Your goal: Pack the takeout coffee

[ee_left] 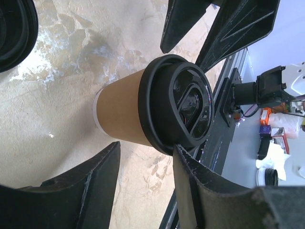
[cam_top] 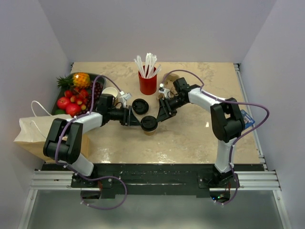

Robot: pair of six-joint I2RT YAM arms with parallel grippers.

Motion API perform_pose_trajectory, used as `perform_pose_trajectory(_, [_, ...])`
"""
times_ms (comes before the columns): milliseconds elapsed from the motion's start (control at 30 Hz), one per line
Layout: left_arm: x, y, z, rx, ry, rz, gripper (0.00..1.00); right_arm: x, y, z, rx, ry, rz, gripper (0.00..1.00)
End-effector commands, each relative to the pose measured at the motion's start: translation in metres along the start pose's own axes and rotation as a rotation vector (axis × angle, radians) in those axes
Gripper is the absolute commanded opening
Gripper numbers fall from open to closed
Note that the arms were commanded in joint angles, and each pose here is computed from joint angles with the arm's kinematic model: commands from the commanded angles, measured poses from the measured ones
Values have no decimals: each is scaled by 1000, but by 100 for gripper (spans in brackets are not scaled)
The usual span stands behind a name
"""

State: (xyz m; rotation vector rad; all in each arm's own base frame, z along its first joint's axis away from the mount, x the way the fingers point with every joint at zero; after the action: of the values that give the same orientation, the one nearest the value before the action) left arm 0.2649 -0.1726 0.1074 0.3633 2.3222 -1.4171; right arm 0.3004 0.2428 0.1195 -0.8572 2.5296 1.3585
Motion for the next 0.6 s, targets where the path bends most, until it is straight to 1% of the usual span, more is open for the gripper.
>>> perform_pose_trajectory(0, [8, 25, 1, -124, 19, 12, 51, -1, -10, 5, 58, 21, -44, 53])
perform_pose_trajectory(67, [3, 18, 1, -87, 12, 25, 51, 0, -13, 5, 77, 30, -48, 52])
perform_pose_trajectory(167, [-1, 14, 0, -76, 5, 41, 51, 4, -17, 6, 113, 57, -60, 51])
perform_pose_trajectory(333, [7, 25, 1, -141, 8, 51, 51, 20, -28, 11, 204, 124, -94, 48])
perform_pose_trajectory(467, [12, 27, 2, -160, 22, 71, 50, 24, -33, 10, 248, 122, -102, 47])
perform_pose_trajectory(567, [16, 35, 2, -214, 37, 88, 49, 25, -38, 11, 275, 124, -109, 46])
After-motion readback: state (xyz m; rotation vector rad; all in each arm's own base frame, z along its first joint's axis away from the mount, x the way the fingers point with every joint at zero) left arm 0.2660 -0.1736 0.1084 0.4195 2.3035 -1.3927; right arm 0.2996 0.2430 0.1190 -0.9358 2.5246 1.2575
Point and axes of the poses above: each gripper's point midway between its finger pads, its own z axis out along the fingers, its own y axis along the line the jaws close on, x = y × z, the point moved 5 cm from there along -z, back along the fingers, and after that the axes turned 5 degrees about -z, right-handed, at the moved point
